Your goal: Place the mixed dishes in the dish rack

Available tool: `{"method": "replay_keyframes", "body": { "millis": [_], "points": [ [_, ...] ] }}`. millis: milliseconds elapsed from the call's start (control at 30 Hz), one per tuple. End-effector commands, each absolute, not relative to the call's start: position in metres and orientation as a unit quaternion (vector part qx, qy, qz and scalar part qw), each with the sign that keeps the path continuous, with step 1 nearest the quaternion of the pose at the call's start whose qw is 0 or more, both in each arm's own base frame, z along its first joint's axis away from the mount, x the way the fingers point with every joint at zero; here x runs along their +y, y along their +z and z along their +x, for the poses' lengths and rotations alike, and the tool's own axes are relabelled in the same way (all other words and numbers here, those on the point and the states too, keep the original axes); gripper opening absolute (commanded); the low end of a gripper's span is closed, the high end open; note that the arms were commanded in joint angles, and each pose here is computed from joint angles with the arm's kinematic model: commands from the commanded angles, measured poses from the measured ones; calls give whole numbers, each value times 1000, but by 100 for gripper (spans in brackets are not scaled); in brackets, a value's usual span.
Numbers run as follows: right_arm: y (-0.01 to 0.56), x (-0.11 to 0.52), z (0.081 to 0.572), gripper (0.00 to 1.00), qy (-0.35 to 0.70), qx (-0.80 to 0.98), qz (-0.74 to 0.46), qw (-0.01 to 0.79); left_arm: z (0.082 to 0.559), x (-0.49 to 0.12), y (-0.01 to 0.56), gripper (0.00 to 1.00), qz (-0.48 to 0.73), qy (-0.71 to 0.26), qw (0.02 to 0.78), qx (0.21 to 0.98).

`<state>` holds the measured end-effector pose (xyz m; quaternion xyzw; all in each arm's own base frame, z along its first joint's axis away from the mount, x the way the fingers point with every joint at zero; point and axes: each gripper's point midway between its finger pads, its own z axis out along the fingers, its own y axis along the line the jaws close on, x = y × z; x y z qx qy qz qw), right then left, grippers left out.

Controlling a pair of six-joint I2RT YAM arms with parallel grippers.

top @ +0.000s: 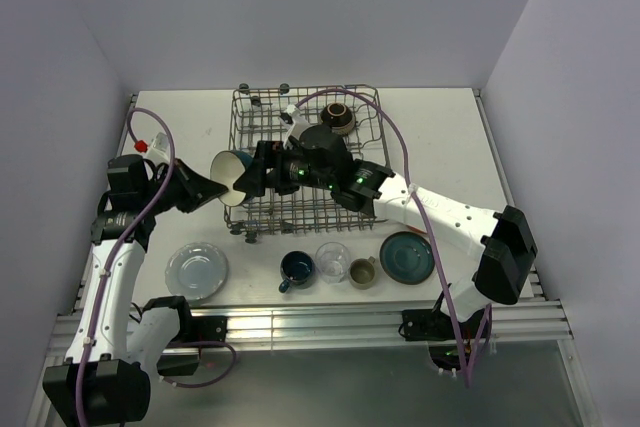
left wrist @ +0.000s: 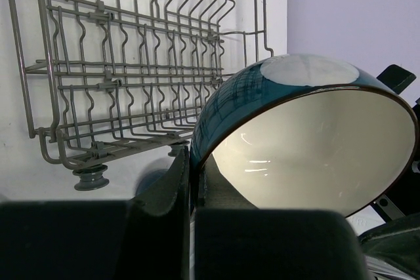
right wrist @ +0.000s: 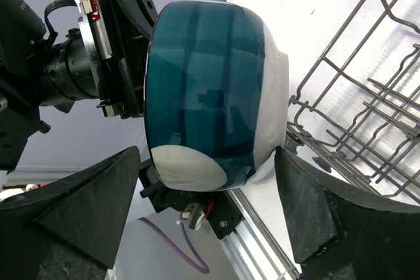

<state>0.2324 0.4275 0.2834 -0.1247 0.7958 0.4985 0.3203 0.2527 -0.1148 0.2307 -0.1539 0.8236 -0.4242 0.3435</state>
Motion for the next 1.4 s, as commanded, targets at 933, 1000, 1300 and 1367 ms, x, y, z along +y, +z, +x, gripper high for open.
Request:
{"method": "replay_keyframes", "body": {
  "millis": [933,1000,1300,1367],
  "points": [
    [304,434,241,58,515,751,-160,380,246,-131,258,0,-99,-476,353,800],
    [304,433,241,23,516,750,-159,381,246,-132,258,0,-98,-477,354,798],
    [300,424,245,0,506,753,-140,396,248,-133,254,15,-100,-481,342,801],
    [300,422,247,0,501,757,-137,397,250,-131,254,35,-104,-478,344,801]
  ]
}}
